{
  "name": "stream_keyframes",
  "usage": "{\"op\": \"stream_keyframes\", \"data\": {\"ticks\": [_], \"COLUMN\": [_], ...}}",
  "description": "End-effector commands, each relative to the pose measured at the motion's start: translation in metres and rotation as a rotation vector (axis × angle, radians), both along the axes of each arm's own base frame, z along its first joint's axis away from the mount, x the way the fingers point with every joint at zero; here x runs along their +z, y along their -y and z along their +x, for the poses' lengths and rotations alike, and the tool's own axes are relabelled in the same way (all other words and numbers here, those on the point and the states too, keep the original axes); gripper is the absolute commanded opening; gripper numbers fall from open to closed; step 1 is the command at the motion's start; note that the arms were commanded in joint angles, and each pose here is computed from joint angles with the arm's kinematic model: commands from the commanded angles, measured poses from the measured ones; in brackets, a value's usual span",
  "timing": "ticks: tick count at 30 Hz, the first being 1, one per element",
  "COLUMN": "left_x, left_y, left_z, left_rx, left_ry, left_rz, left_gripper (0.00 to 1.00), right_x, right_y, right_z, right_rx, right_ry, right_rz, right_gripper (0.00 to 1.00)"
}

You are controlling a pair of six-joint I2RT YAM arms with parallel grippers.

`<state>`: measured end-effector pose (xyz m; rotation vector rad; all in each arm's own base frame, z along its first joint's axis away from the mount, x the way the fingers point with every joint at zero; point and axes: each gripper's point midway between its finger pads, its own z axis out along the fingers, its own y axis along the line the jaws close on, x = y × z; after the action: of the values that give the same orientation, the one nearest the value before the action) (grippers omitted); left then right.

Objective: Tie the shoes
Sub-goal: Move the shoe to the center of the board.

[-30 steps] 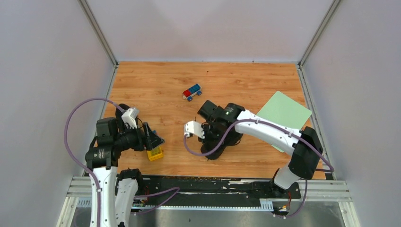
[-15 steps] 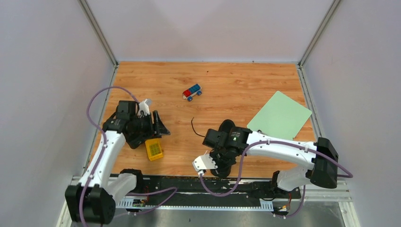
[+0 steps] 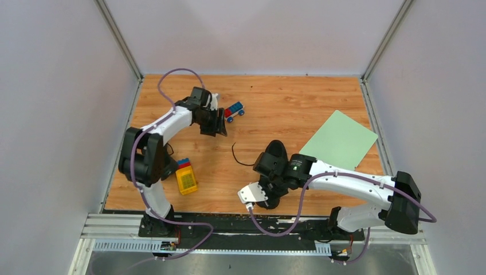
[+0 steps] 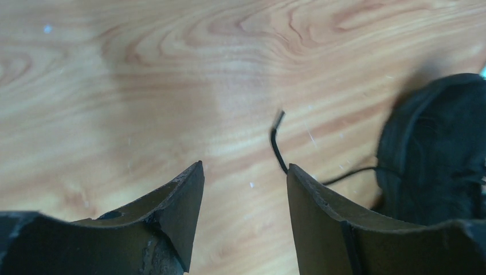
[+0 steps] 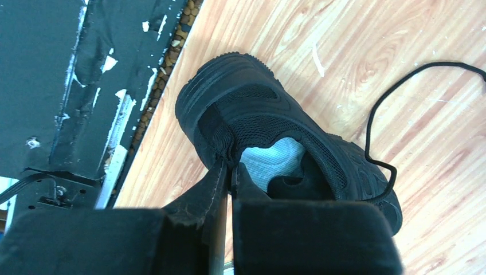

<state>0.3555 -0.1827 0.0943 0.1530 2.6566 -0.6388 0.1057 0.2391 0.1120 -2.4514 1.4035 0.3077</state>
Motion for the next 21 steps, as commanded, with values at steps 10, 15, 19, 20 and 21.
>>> {"op": "stream_keyframes", "data": {"ticks": [10, 15, 19, 20, 21], "left_x": [-0.051, -0.061, -0.063, -0.063, -0.065], "left_y": [0.054, 0.049, 0.048, 0.051, 0.052], "left_z": [0.037, 0.031, 0.023, 0.020, 0.018], "left_rx": [-0.266, -0.263, -0.258, -0.263, -0.265], "left_ry": [0.147, 0.123, 0.103, 0.099, 0.095], "left_rz": [0.172, 0.195, 0.181, 0.169, 0.165], "left_gripper": [0.58, 0.54, 0.48, 0.47, 0.46], "right_x": [-0.006, -0.009, -0.010, -0.011, -0.011], "right_y": [0.002, 0.002, 0.000, 0.000, -0.001], "right_z": [0.013, 0.012, 0.013, 0.013, 0.014], "right_rx": [0.020, 0.022, 0.021, 0.021, 0.022], "right_ry": [0.069, 0.066, 0.067, 0.067, 0.066], "right_rz": [0.044, 0.044, 0.047, 0.045, 0.044], "right_gripper": [0.01, 0.01, 0.01, 0.01, 0.01]}}
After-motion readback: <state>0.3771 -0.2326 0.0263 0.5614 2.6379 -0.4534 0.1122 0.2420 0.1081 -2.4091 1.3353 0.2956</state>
